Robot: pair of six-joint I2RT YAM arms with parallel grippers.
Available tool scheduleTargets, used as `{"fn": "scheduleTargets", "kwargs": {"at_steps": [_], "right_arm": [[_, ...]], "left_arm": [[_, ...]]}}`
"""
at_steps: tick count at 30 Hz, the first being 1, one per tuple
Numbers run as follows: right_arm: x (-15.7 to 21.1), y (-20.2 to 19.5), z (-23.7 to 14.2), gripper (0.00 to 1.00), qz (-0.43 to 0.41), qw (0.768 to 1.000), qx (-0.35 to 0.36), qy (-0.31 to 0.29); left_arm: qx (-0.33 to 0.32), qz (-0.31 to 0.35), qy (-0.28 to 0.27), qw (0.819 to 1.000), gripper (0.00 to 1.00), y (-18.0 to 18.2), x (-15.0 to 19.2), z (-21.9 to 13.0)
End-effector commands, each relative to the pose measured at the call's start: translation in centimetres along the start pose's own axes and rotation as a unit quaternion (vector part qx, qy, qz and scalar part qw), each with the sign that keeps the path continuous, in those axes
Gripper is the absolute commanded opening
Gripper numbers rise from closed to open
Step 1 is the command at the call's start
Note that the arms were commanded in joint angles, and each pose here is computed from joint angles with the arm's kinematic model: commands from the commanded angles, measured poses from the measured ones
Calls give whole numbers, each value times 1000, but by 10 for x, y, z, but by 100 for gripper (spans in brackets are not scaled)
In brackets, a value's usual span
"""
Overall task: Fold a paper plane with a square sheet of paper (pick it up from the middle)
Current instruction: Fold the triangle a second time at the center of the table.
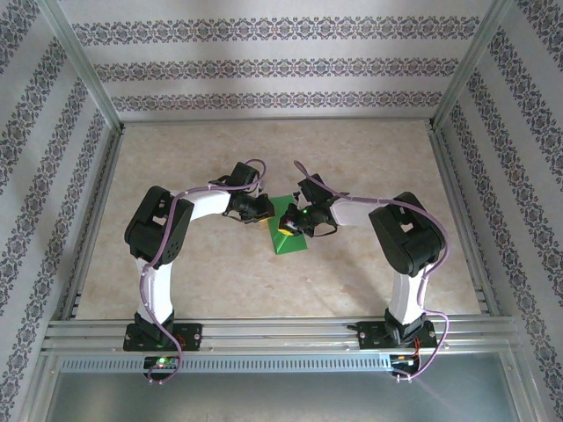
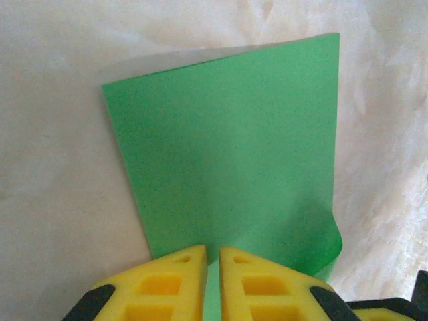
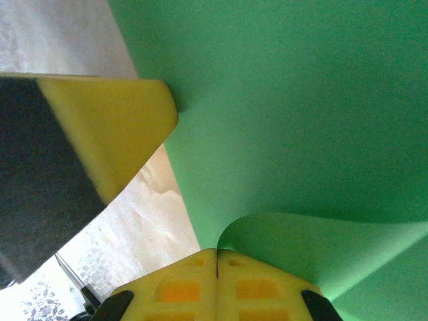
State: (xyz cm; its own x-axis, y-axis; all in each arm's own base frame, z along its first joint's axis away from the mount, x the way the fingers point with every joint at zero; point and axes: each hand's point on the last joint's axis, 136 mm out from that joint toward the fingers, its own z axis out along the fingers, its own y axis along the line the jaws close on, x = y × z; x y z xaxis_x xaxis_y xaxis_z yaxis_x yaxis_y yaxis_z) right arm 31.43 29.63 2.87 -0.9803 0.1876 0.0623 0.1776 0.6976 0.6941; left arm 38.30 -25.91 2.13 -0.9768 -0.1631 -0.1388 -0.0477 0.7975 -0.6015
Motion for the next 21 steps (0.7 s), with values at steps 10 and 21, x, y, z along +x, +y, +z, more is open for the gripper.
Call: {"fn": "scheduleTargets", "kwargs": {"at_steps": [10,21], "right_arm": [[-5,1,14,2,-7,1000,5,-6],[-7,-7,15,2,-1,1000,21,-14]], "left_arm": [[-40,-11,28,999,14,22,14,8],[-42,-12,26,999,14,22,15,7]]}}
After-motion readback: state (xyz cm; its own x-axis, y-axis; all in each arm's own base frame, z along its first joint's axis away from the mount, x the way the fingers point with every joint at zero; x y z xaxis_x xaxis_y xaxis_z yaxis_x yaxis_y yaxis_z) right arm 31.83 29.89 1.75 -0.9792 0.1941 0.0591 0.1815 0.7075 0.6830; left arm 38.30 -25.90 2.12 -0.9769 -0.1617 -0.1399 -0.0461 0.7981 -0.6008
